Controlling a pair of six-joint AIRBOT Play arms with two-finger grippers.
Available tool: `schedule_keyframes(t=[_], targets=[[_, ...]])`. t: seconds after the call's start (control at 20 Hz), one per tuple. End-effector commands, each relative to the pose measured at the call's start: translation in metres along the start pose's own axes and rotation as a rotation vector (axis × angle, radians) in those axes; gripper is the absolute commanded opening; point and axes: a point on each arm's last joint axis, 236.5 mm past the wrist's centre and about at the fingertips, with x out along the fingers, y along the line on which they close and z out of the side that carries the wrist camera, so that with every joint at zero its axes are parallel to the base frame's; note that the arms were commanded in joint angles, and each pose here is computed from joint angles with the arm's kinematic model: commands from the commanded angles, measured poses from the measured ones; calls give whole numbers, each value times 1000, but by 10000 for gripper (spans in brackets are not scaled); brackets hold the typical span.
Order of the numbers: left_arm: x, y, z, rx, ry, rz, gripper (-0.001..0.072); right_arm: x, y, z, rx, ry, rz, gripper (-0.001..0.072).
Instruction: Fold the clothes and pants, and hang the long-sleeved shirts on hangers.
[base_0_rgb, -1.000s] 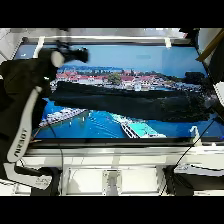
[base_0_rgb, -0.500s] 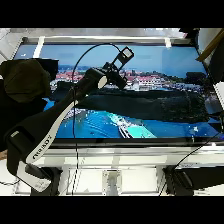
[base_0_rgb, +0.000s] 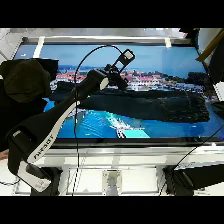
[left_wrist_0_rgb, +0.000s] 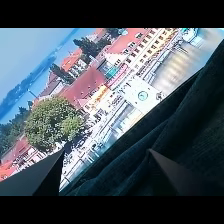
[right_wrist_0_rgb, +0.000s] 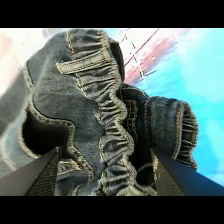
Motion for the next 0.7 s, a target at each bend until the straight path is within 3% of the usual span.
schedule_keyframes(t=[0.0, 0.15, 0.2, 0.3, 0.65], targets=[[0, 0, 0, -44, 1, -1, 583, 26, 5, -11, -89, 115, -81, 609], [0, 0, 0, -44, 1, -1, 583, 56, 11, -25, -127, 207, -86, 605], [0, 0, 0, -44, 1, -1, 583, 62, 13, -31, -141, 242, -92, 477], [0, -1, 0, -44, 1, -1, 583, 63, 12, -37, -165, 274, -116, 52], [-1, -1, -3, -43, 15, -4, 584, -14, 16, -69, -70, 389, -55, 58]])
